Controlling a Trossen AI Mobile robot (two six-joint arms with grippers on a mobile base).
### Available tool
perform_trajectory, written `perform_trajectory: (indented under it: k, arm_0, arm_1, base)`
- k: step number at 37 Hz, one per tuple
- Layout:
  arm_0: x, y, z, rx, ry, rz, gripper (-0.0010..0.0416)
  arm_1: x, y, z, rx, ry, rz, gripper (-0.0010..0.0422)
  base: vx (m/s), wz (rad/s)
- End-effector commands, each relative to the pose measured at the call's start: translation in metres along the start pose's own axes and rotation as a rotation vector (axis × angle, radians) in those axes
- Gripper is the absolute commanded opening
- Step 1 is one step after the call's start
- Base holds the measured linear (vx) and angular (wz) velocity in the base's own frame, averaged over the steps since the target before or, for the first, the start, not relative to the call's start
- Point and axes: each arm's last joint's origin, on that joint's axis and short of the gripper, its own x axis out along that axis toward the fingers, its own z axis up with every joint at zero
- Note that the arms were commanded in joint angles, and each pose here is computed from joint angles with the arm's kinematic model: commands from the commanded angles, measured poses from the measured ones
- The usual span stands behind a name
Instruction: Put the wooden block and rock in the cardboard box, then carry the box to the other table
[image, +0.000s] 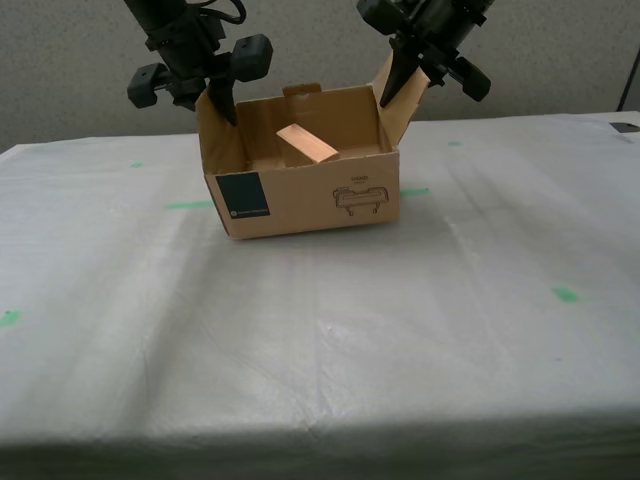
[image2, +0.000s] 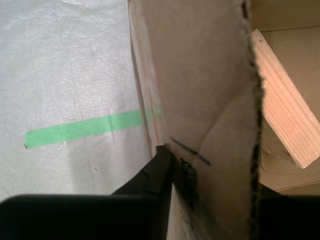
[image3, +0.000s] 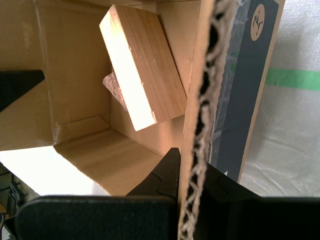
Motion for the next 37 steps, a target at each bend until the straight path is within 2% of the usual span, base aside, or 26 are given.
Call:
perform_trajectory:
  k: [1, 11, 16, 27, 37]
  arm_0:
    - [0.0, 0.0029, 0.0006, -0.008, -0.001, 0.03, 0.0003]
    - [0.0004, 0.0035, 0.0001, -0.003, 0.002, 0.029, 0.0006]
    - [0.0006, 0.0039, -0.0001, -0.003, 0.004, 0.029, 0.0033]
    - [0.0011, 0.0045, -0.0004, -0.003, 0.004, 0.029, 0.0142]
    - [0.0013, 0.0049, -0.0006, -0.004, 0.006, 0.029, 0.0284]
  arm_1:
    - [-0.0007, -0.0024, 0.001, 0.008, -0.004, -0.033, 0.0087]
    - [-0.0007, -0.0025, 0.0006, 0.008, 0.0, -0.033, 0.0168]
    - [-0.0007, -0.0024, 0.0003, 0.008, 0.004, -0.032, 0.0205]
    - [-0.0008, -0.0013, -0.0029, 0.002, 0.036, -0.022, 0.0294]
    - [-0.0007, -0.0015, -0.003, 0.004, 0.036, -0.022, 0.0385]
  base:
    - [0.0, 0.0]
    - [0.0, 0.0]
    - [0.0, 0.0]
    - [0.0, 0.0]
    - [0.0, 0.0]
